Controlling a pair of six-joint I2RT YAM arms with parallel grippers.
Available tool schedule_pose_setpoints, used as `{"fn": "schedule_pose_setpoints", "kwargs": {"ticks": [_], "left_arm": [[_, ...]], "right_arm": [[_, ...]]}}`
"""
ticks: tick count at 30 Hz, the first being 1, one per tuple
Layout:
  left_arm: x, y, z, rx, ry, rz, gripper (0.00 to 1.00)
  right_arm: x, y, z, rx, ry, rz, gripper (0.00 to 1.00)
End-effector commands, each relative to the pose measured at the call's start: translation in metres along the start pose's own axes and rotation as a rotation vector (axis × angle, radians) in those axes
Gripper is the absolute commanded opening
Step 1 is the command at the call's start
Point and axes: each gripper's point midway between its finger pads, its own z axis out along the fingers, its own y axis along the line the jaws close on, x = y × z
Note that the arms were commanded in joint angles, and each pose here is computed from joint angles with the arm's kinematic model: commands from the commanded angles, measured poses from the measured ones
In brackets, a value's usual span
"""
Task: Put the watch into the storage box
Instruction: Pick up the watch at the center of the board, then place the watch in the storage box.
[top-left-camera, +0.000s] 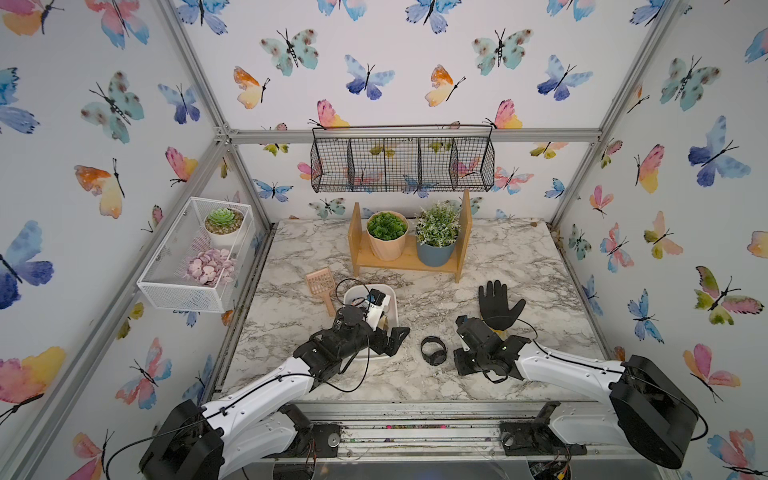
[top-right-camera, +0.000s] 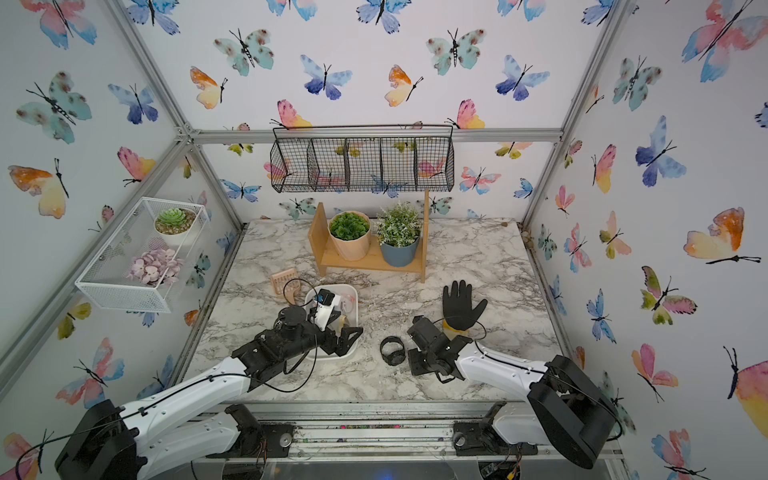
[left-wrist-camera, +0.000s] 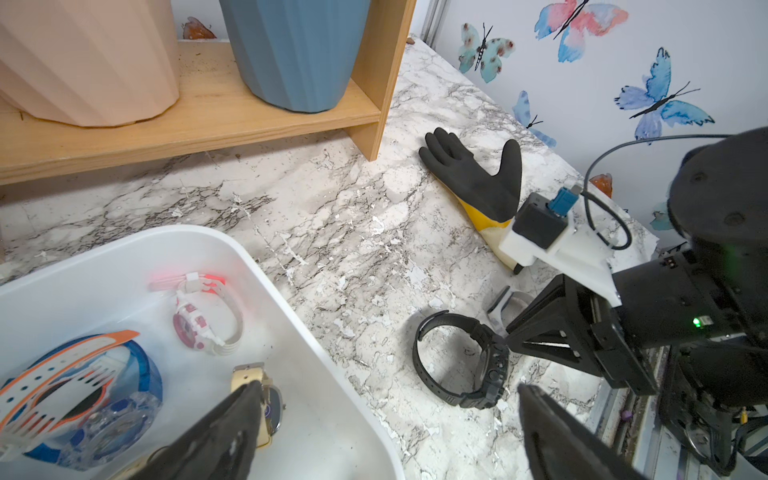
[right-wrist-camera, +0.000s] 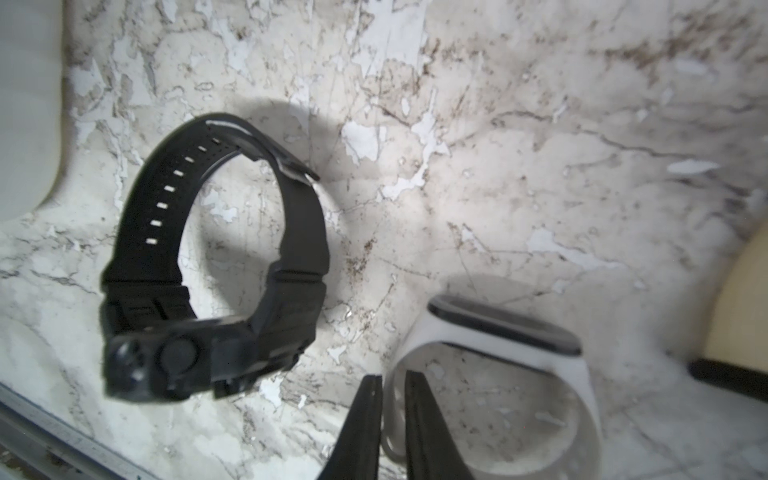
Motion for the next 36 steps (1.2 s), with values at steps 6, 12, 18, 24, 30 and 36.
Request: {"fn": "schedule_pose_setpoints", "kwargs": {"ticks": [6, 12, 18, 24, 30, 36], "left_arm": [[-0.006, -0.005, -0.003, 0.016, -0.021, 0.019, 0.98], [-0.013, -0.004, -0.007, 0.005, -0.057, 0.001, 0.99], [-0.028, 0.011, -0.015, -0.075, -0.107, -0.027, 0.99], [-0.048, 0.048, -0.03, -0.179, -0.167, -0.12, 0.99], [-0.051, 0.1, -0.051, -0.345, -0.189, -0.256, 0.99], [-0.041, 0.14, -0.075, -0.479, -0.206, -0.373, 0.98]], "right_arm": [[0.008, -0.004, 0.003, 0.01, 0.007, 0.005, 0.03], [-0.012, 0.0, -0.014, 0.003, -0.077, 0.0, 0.02], [-0.041, -0.008, -0.041, 0.089, -0.183, -0.025, 0.02], [-0.081, 0.013, -0.06, 0.056, -0.288, -0.107, 0.02], [-0.126, 0.072, -0.077, -0.113, -0.401, -0.256, 0.02], [-0.144, 0.154, -0.087, -0.247, -0.478, -0.448, 0.02]]}}
